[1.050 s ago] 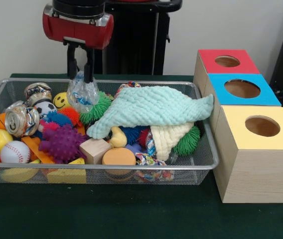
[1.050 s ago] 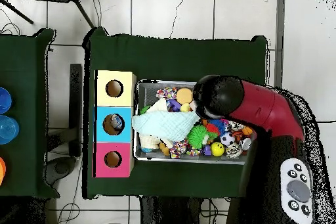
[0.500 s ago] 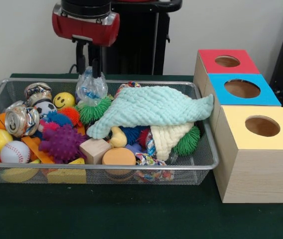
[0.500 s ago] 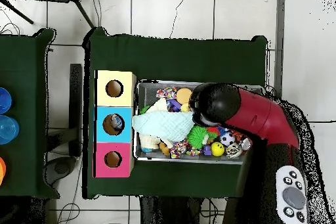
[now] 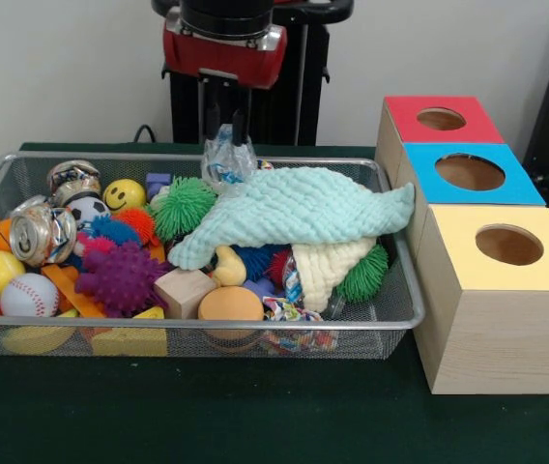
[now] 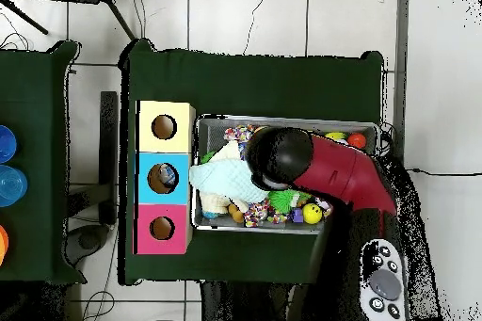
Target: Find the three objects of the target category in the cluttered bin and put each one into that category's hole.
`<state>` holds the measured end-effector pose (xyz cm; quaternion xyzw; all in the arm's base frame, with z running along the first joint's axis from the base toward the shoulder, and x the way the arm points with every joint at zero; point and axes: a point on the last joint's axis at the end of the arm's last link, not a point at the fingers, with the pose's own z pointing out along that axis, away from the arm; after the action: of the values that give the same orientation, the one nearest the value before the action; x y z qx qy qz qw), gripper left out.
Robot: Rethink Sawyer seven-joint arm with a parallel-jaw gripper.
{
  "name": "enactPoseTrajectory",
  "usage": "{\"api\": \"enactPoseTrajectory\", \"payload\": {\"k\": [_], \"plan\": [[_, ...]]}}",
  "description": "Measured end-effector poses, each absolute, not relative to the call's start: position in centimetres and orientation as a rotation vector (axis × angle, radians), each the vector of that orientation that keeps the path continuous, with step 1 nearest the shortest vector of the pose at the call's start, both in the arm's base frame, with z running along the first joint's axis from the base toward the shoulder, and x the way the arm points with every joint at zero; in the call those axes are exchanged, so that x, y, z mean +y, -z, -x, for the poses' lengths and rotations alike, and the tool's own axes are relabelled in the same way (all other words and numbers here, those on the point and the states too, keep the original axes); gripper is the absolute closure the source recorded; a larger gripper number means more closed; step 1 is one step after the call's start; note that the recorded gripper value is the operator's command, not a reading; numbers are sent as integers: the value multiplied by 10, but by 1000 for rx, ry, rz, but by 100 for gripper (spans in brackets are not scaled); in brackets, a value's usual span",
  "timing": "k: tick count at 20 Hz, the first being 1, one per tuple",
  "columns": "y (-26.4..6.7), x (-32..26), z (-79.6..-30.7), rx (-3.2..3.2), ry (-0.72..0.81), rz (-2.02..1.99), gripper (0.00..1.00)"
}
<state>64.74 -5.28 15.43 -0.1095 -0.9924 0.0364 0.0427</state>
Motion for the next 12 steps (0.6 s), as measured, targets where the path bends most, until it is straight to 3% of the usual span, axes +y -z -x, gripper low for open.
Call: {"api": "enactPoseTrajectory", "payload": {"k": [12], "plan": [[-161,-24,-650,-3045,-108,333,100]]}}
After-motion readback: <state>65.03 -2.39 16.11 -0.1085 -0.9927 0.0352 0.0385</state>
